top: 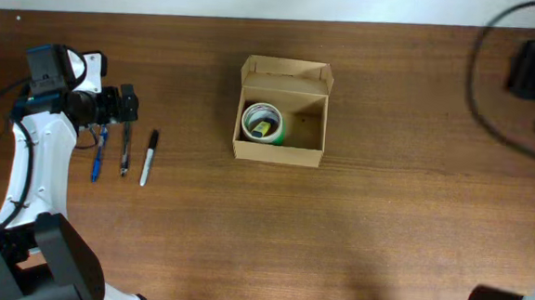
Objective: Pack container
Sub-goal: 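Carry the highlighter into the box and drop it inside the tape rolls, then move the left gripper down onto the blue pen and grasp it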
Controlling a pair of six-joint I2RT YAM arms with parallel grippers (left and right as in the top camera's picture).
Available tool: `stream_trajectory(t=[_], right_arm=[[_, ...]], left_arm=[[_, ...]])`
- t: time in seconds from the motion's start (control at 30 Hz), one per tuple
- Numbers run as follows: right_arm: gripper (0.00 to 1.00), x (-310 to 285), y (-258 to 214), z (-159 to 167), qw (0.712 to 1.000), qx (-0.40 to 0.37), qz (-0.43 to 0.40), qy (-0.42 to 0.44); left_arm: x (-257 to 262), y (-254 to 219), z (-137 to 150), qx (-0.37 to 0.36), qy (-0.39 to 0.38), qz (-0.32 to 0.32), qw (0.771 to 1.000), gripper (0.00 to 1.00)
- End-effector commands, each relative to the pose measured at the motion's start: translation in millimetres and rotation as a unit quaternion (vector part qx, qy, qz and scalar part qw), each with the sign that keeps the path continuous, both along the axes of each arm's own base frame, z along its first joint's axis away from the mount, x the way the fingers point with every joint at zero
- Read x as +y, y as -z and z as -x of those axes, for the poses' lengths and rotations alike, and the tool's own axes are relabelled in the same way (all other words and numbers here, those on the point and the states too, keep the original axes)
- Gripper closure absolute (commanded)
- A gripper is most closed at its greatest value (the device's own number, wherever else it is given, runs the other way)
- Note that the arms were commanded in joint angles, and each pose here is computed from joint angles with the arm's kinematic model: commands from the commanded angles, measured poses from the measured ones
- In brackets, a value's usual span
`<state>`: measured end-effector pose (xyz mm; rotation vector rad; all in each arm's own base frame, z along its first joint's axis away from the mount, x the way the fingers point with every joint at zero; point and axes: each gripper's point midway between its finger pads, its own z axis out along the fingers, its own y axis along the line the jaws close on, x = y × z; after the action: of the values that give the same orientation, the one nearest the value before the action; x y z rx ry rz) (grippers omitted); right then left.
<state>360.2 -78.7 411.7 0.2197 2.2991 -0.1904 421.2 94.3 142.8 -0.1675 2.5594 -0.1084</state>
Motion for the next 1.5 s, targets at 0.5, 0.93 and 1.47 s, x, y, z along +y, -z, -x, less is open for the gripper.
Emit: stream_trajectory(t=[0.5,0.93,1.47], right_arm=[[0.01,-66.5,212.1,13.3,0.919,0.26,-0.248,0.164],[0.01,-65.2,217.7,15.5,0.916,0.268,-0.251,0.164],[0.01,-64.1,218.1,17.8,0.914,0.273,-0.252,0.165]], left_arm=[[-14.3,-71.3,5.5,0.015,0.073,-0.05,0.996,0.01],[29.6,50.8,13.4,0.204,0.044,-0.106,0.972,0.01],[48.7,124.7,34.1,0.286,0.024,-0.041,0.957,0.11]])
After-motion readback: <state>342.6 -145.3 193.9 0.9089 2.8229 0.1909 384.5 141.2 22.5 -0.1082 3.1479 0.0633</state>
